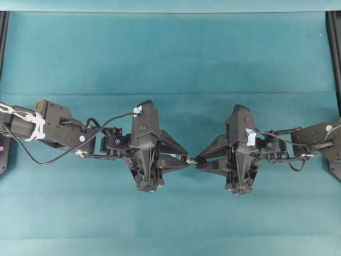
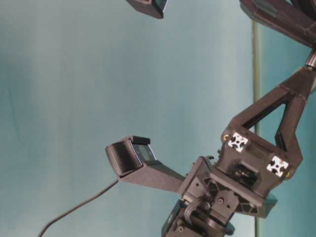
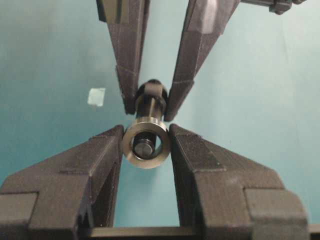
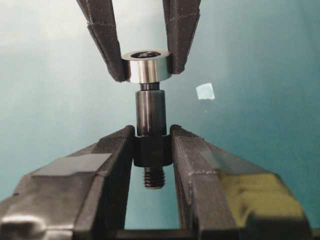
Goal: Insert the washer onto the shaft with both hands.
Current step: 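Slide washer down over the shaft's threaded tip with left gripper, then push washer down onto the shaft shoulder with left gripper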
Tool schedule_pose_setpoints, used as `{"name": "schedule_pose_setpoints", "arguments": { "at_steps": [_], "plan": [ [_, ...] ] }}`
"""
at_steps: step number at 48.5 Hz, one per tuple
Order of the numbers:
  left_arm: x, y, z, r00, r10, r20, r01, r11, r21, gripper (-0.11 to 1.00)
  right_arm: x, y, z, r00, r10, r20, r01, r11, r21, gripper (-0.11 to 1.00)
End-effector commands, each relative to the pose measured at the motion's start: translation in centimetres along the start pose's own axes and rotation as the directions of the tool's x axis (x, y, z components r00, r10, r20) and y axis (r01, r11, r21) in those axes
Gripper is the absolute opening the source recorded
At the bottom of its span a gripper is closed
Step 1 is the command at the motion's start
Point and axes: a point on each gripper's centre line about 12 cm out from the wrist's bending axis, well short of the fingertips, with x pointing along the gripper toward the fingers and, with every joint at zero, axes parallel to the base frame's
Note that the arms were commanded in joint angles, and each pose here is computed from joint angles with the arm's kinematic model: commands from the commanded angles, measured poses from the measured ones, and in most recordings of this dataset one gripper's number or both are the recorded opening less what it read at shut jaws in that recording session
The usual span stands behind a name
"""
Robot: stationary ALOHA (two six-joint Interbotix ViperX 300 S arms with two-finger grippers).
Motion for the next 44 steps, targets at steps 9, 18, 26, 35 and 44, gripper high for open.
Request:
{"name": "schedule_pose_setpoints", "arguments": {
  "at_steps": [9, 18, 26, 35, 44],
  "plan": [
    [0.6, -0.6, 1.2, 0.999, -0.018, 0.038, 0.018, 1.0, 0.004, 0.33, 0.1, 0.1, 1.1, 0.999, 0.005, 0.042, -0.005, 1.0, 0.008, 0.01],
    [0.8, -0.6, 1.0, 0.999, -0.016, 0.032, 0.016, 1.0, 0.004, 0.33, 0.4, 0.1, 1.2, 0.999, 0.006, 0.045, -0.006, 1.0, 0.008, 0.01],
    [0.9, -0.6, 0.7, 1.0, -0.014, 0.02, 0.014, 1.0, 0.003, 0.33, 0.5, 0.1, 1.2, 0.999, 0.005, 0.043, -0.005, 1.0, 0.006, 0.01],
    [1.2, -0.5, 0.5, 1.0, -0.012, 0.011, 0.011, 1.0, 0.006, 0.33, 0.6, 0.1, 1.2, 0.999, 0.005, 0.043, -0.005, 1.0, 0.006, 0.01],
    [1.9, -0.5, 0.4, 1.0, -0.008, 0.002, 0.008, 1.0, 0.005, 0.33, 0.6, 0.0, 1.3, 0.999, 0.003, 0.044, -0.003, 1.0, 0.008, 0.01]
  ]
}}
